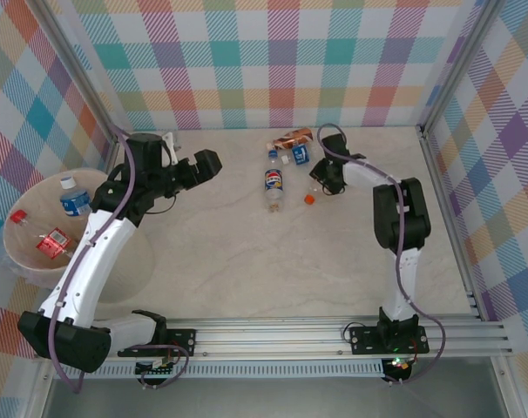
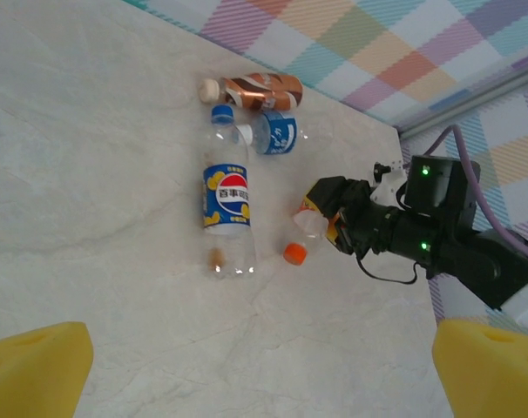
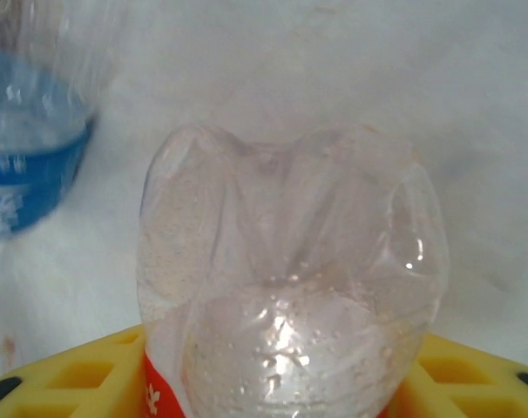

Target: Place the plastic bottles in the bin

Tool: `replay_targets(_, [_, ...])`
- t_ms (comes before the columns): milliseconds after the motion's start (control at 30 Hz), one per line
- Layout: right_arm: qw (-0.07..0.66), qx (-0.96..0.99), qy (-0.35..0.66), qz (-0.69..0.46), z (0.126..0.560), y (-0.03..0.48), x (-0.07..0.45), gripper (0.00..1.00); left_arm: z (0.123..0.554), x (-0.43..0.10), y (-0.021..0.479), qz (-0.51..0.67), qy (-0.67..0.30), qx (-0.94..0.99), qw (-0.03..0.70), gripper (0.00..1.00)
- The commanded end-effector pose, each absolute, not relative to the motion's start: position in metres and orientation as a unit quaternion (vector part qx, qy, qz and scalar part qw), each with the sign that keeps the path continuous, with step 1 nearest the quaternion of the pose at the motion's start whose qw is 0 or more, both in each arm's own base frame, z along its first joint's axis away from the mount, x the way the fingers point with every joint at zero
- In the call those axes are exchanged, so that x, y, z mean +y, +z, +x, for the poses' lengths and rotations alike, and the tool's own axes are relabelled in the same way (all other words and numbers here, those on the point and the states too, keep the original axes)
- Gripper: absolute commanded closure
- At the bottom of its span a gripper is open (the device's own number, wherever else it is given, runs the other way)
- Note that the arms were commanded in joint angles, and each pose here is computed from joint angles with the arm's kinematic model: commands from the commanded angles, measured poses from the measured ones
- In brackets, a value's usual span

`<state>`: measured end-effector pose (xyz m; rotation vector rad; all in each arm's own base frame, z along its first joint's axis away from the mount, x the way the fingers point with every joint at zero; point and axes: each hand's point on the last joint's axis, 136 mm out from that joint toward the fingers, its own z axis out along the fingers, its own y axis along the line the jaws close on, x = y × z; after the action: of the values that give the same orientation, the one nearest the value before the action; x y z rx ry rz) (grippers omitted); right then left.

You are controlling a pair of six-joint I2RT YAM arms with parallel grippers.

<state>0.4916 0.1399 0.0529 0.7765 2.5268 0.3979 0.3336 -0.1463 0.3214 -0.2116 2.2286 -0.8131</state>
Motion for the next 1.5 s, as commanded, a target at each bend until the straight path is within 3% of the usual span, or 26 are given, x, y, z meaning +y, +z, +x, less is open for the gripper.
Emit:
replay_targets(0, [0.293, 0.907, 0.193, 0.232, 0.481, 0.1, 0.143, 0.51, 0.329, -0.17, 0.317, -0.04, -0.347, 0.864, 0.362, 0.0])
replay_targets(467, [0.368, 0.865, 0.327, 0.098, 0.352, 0.162, 0.164, 0.61, 0.332, -0.269, 0.264, 0.034, -0.417, 0.862, 0.287, 0.0])
replay_targets(667, [0.39, 0.808, 0.418, 0.144, 0.343, 0.223, 0.17, 0.62, 0.309, -0.329, 0.278, 0.147, -0.495, 0.805, 0.292, 0.0])
replay_targets(967, [0.407, 0.756, 0.495, 0.134, 0.335, 0.289, 0.182, 0.62, 0.281, -0.38, 0.273, 0.264, -0.46, 0.787, 0.316, 0.0])
replay_targets(1100, [0.407, 0.745, 0.515, 0.119, 0.33, 0.306, 0.191, 0.62, 0.289, -0.39, 0.261, 0.286, -0.41, 0.798, 0.337, 0.0])
replay_targets(1333, [0.402, 0.74, 0.528, 0.106, 0.326, 0.313, 0.2, 0.61, 0.288, -0.42, 0.274, 0.32, -0.467, 0.757, 0.326, 0.0])
replay_targets(1467, [0.397, 0.734, 0.541, 0.102, 0.323, 0.319, 0.204, 0.61, 0.292, -0.425, 0.266, 0.324, -0.461, 0.762, 0.318, 0.13])
